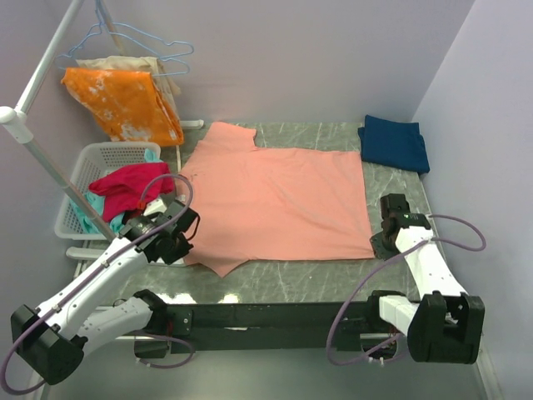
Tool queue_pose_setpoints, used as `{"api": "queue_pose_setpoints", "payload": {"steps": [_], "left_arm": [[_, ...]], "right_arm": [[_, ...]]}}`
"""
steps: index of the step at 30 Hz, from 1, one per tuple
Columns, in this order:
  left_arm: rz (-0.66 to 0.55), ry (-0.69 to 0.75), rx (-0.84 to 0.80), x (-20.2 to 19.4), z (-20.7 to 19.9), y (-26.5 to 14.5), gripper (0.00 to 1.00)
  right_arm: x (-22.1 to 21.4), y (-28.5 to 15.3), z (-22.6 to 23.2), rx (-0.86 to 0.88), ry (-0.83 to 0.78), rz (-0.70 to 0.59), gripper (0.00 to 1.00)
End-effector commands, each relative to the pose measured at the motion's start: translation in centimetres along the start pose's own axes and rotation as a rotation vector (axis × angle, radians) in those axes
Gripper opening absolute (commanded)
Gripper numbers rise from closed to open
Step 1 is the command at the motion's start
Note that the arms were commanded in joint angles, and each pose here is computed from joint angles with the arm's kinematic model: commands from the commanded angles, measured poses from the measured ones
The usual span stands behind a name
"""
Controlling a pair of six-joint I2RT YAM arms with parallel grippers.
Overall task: Fold and stack the t-shirts
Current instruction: Fold the tshirt
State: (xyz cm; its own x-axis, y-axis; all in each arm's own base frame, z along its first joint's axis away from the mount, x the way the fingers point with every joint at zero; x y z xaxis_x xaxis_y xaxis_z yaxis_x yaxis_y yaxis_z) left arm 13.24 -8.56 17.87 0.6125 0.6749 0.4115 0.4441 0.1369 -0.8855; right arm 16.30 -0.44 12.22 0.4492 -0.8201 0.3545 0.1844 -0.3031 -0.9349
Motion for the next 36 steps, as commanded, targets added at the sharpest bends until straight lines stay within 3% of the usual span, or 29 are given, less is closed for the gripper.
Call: {"api": "queue_pose_setpoints", "payload": {"steps": [1,20,28,36], "left_arm": [[0.026,0.006,-0.032,-0.3,-0.7,-0.1,0.01],[-0.006,-0.086,0.052,-1.6,-0.6,-1.1,0.01],[-0.026,-0.199,0.054,-2.1,0.7,-2.6,0.01],[-0.049,-0.186,0.02,-2.1,-0.2,-3.2,0.01]], "right_arm": [[1.9,0.1,0.6,-0.009,0.041,-0.046,0.0],[1.2,3.0,-1.0,-0.028,0.016,0.095,0.0],[0.9,3.2,-1.0,-0.009,-0.006,0.103,0.0],[0.8,2.8,-1.2,0.021,-0.02,0.081,0.0]]}}
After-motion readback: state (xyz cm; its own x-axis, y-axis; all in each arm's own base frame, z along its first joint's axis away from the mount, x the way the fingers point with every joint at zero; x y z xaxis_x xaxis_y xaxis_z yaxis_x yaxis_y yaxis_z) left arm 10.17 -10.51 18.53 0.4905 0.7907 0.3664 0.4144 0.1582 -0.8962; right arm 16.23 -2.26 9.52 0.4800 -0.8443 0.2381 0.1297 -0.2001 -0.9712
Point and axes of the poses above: each gripper's point midway between its finger pads, its own y axis out along the fingers, its own z axis along the line the jaws close on, x = y × z, the point moved 7 cm from there along -y, back along the fingers, and after that the axes turned 10 degrees about -y, right-handed, at the moved point
